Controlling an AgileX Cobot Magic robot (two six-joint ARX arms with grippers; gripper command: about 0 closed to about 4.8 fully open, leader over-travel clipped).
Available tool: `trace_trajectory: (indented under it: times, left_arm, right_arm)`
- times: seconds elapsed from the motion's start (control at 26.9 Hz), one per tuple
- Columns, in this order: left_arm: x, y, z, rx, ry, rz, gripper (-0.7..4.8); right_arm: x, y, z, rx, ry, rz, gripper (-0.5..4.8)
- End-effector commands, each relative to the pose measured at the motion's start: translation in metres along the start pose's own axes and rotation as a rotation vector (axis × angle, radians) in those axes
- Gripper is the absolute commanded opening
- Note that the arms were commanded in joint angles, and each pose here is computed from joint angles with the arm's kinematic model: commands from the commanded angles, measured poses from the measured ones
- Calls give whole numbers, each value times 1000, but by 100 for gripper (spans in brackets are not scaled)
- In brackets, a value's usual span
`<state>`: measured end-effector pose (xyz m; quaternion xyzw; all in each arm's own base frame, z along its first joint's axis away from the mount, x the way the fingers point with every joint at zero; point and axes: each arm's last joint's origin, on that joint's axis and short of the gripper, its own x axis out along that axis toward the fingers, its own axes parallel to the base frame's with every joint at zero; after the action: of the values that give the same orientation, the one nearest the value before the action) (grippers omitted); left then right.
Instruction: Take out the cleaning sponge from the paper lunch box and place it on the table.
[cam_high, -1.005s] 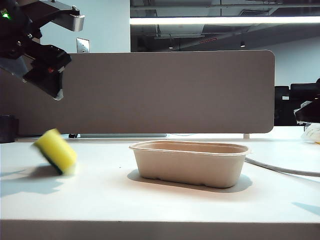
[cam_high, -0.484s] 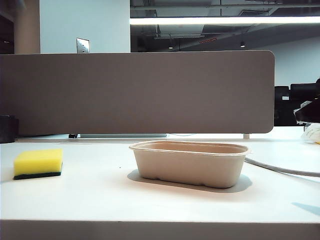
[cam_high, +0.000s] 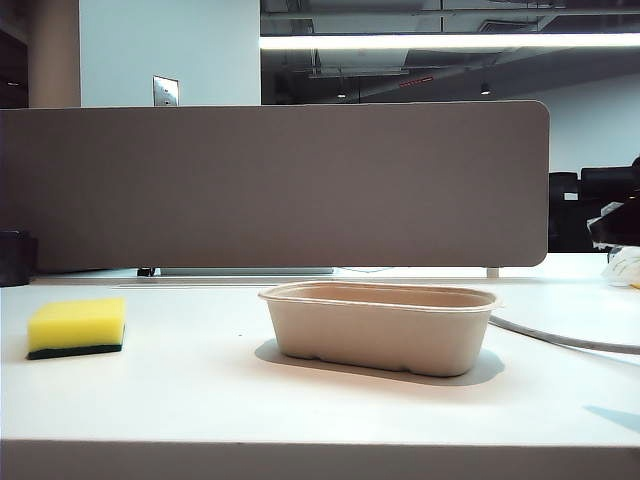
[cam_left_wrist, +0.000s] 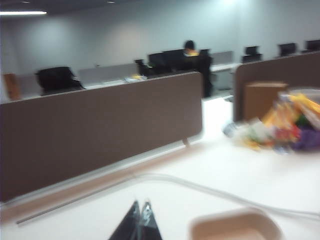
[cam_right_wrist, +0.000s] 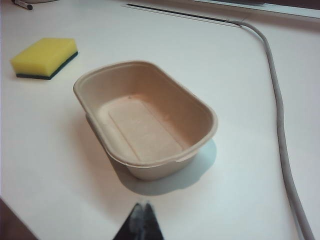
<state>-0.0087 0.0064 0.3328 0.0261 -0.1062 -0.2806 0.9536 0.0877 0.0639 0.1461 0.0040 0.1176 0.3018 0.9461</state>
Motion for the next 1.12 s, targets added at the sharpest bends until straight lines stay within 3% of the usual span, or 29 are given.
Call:
trace_trajectory:
  times: [0.04,0.22,0.48,0.82,0.93,1.01,1.12]
  left_arm:
    - [0,-4,-8,-108,79,-101,-3]
    - [0,-6,-17,-167,180,-137,-5]
    - [-2,-10,-18,-181,185,-272,-5]
    - [-1,-10,-23,-203,236,-249,-4]
    - [0,-9,-26,-197,254,-107,-5]
    - [3,-8,-28,-234,254,33,-4]
    - [5,-4,-32,-315,244,343,-4]
  right_arm:
    - [0,0,2,0,-15,7,-5]
    - [-1,0,2,0,-22,1,-5]
    - [-1,0,3,0,-26,1,-5]
    - [-1,0,3,0,-26,1,-5]
    - [-1,0,3,0,-26,1,-5]
    - [-1,0,3,0,-26,1,-5]
    - [-1,0,3,0,-26,1,-5]
